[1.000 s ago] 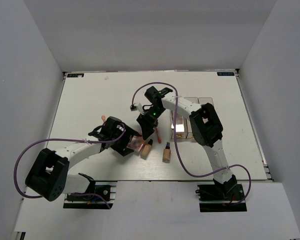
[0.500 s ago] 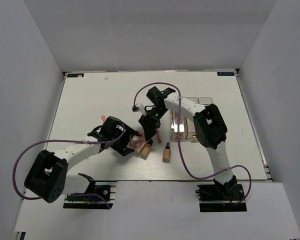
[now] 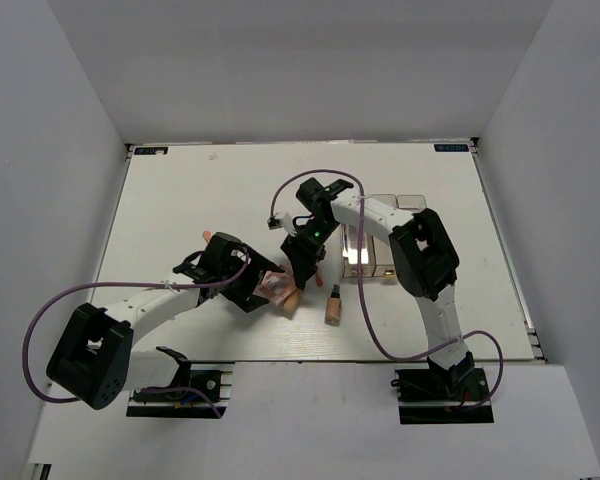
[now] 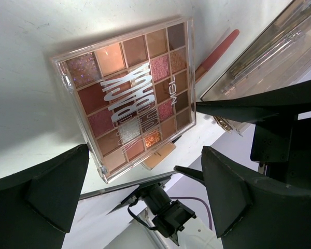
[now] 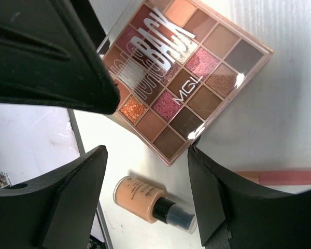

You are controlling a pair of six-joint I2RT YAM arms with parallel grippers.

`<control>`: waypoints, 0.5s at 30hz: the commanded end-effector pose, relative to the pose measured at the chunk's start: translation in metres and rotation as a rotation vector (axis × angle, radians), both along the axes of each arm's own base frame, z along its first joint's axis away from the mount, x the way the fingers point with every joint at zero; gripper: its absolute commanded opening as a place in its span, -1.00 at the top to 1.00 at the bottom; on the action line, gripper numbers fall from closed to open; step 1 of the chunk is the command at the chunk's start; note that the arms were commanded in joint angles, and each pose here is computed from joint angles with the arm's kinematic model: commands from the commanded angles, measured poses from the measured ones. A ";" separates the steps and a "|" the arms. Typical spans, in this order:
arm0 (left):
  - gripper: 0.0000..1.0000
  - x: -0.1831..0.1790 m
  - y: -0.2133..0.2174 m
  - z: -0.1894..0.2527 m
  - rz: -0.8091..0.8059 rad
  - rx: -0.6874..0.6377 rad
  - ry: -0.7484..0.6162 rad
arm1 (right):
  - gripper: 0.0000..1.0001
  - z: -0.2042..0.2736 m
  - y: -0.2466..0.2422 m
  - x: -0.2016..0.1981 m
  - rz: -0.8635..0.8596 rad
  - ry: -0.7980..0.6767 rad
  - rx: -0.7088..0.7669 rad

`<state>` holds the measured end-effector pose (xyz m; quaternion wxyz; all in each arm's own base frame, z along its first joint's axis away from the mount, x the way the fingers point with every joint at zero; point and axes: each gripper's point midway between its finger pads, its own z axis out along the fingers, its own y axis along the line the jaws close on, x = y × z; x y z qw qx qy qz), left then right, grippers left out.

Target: Organize the makeup

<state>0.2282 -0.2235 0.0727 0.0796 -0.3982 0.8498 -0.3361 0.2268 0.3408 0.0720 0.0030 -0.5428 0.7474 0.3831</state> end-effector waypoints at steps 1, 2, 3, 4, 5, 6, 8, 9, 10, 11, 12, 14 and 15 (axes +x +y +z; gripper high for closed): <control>-0.96 0.010 -0.010 0.025 -0.021 -0.063 -0.079 | -0.38 0.027 0.006 -0.010 0.016 -0.008 0.071; -0.96 0.007 -0.013 0.024 -0.030 -0.065 -0.078 | -0.38 0.027 0.006 -0.010 0.016 -0.011 0.072; -0.96 0.007 -0.013 0.025 -0.032 -0.067 -0.078 | -0.39 0.027 0.005 -0.010 0.013 -0.009 0.070; -0.96 0.008 -0.014 0.026 -0.032 -0.069 -0.080 | -0.39 0.027 0.005 -0.011 0.015 -0.012 0.071; -0.96 0.008 -0.014 0.024 -0.036 -0.067 -0.076 | -0.39 0.028 0.006 -0.011 0.016 -0.016 0.072; -0.96 0.008 -0.014 0.024 -0.037 -0.068 -0.076 | -0.39 0.028 0.005 -0.011 0.013 -0.016 0.070; -0.96 0.008 -0.015 0.024 -0.041 -0.070 -0.074 | -0.40 0.028 0.005 -0.011 0.013 -0.021 0.069; -0.96 0.008 -0.016 0.024 -0.044 -0.071 -0.074 | -0.40 0.028 0.004 -0.010 0.011 -0.025 0.068; -0.96 0.006 -0.018 0.024 -0.052 -0.072 -0.073 | -0.40 0.028 0.004 -0.011 0.014 -0.026 0.068; -0.96 0.005 -0.018 0.023 -0.053 -0.071 -0.072 | -0.41 0.028 0.004 -0.011 0.012 -0.024 0.064; -0.96 0.005 -0.018 0.023 -0.053 -0.072 -0.070 | -0.41 0.027 0.004 -0.011 0.011 -0.025 0.063; -0.96 0.004 -0.018 0.023 -0.053 -0.073 -0.072 | -0.44 0.027 0.003 -0.012 0.012 -0.024 0.060; -0.96 0.004 -0.018 0.023 -0.053 -0.073 -0.072 | -0.45 0.026 0.002 -0.012 0.011 -0.024 0.058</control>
